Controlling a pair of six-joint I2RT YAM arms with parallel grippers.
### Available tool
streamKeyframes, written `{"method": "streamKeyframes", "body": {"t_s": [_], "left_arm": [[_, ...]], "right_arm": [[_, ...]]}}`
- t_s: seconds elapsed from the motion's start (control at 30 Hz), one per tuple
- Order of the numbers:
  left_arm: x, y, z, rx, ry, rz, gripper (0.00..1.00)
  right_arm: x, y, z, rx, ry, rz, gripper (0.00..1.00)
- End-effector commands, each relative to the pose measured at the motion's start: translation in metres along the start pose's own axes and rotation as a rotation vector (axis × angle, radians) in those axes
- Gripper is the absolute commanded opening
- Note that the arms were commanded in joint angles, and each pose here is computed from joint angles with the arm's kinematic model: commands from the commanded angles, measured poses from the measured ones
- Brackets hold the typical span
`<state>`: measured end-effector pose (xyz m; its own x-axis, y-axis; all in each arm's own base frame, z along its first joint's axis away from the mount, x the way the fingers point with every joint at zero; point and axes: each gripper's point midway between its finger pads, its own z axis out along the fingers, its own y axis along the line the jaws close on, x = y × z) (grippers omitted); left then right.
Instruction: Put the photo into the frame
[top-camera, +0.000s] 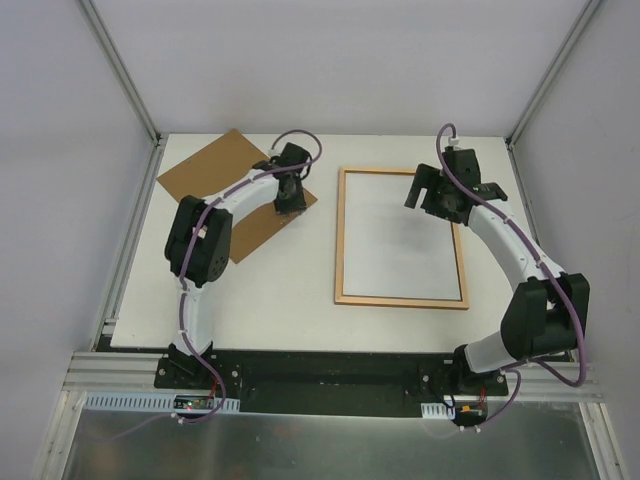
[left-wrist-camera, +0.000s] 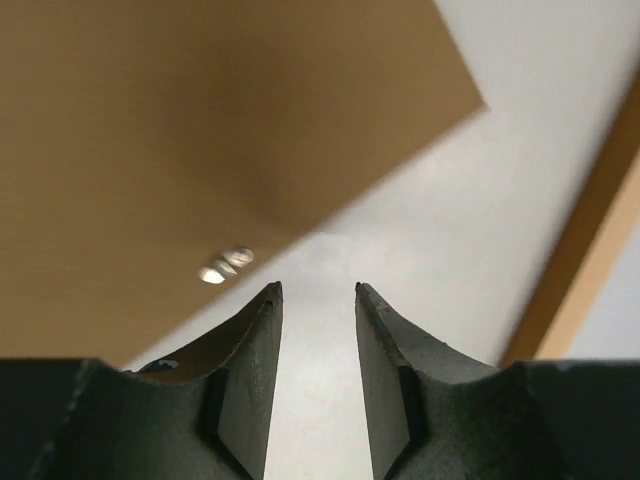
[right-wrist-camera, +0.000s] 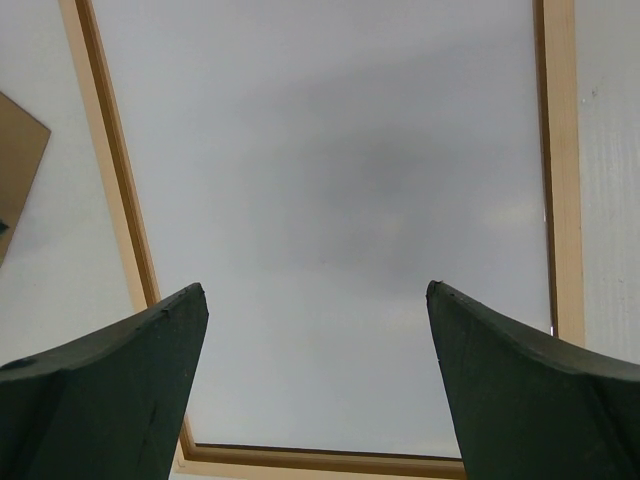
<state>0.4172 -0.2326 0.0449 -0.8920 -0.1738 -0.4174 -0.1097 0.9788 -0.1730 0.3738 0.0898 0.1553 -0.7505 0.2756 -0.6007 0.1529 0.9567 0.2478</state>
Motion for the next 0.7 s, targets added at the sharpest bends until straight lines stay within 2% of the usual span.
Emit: {"method": "streamKeyframes", "body": {"t_s": [0.0, 0.23, 0.67], "left_arm": [[-0.028, 0.060, -0.020, -0.154, -0.056, -0.030, 0.34], [-0.018, 0.068, -0.002, -0.162, 0.002, -0.001, 0.33], [-0.019, 0.056, 0.012, -0.079, 0.052, 0.053, 0.34]], "right_arm": [[-0.010, 0.007, -0.018, -0.033, -0.050, -0.012, 0.93], [-0.009, 0.009, -0.021, -0.040, -0.050, -0.025, 0.93], [-0.004, 0.011, -0.023, -0.039, -0.048, -0.041, 0.93]]}}
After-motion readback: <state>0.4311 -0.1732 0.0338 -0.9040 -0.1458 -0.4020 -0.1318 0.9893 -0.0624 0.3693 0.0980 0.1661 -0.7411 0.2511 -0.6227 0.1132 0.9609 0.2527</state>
